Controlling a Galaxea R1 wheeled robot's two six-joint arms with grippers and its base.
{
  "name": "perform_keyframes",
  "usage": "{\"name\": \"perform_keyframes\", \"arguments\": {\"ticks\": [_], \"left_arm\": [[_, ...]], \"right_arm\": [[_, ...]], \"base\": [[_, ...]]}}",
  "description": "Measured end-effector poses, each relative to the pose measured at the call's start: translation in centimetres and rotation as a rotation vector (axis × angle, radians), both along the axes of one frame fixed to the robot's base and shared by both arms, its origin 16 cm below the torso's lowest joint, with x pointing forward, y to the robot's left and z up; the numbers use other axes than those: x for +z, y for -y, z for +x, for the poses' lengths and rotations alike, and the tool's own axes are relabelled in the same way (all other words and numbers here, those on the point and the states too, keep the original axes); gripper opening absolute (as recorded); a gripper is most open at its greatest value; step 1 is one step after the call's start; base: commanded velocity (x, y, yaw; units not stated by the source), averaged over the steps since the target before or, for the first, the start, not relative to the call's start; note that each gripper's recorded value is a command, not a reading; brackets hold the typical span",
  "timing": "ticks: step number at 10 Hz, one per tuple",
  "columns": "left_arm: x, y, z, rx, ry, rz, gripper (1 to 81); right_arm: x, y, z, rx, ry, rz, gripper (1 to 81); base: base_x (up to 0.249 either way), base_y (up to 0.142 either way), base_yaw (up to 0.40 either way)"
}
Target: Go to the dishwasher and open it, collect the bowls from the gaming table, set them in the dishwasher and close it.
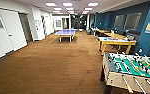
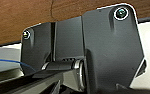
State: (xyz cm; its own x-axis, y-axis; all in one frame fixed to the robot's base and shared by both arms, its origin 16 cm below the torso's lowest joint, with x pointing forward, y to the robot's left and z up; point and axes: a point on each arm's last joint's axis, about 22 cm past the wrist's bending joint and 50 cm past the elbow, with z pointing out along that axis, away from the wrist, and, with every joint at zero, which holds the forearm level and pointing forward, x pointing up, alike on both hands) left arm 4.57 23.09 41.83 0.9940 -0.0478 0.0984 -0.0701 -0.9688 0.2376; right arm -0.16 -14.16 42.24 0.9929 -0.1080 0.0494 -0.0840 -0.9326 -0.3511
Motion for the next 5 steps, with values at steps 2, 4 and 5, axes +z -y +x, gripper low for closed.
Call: {"name": "perform_keyframes", "arguments": {"ticks": [2,4,5], "left_arm": [[-0.2,-0.4,-2.7,0.003,-0.036,0.006,81.1],[0.0,0.9,-1.0,0.004,-0.013,-0.012,81.1],[0.1,0.1,0.2,0.007,0.004,-0.002,81.1]], "right_arm": [[0.0,-0.4,-2.2,0.003,-0.027,0.007,81.1],[-0.2,1.0,-1.1,0.004,-0.013,-0.014,81.1],[0.0,-0.1,0.2,0.003,0.005,0.001,81.1]], "base": [[0.142,0.0,0.0],[0.14,0.0,0.0],[0.137,0.0,0.0]]}}
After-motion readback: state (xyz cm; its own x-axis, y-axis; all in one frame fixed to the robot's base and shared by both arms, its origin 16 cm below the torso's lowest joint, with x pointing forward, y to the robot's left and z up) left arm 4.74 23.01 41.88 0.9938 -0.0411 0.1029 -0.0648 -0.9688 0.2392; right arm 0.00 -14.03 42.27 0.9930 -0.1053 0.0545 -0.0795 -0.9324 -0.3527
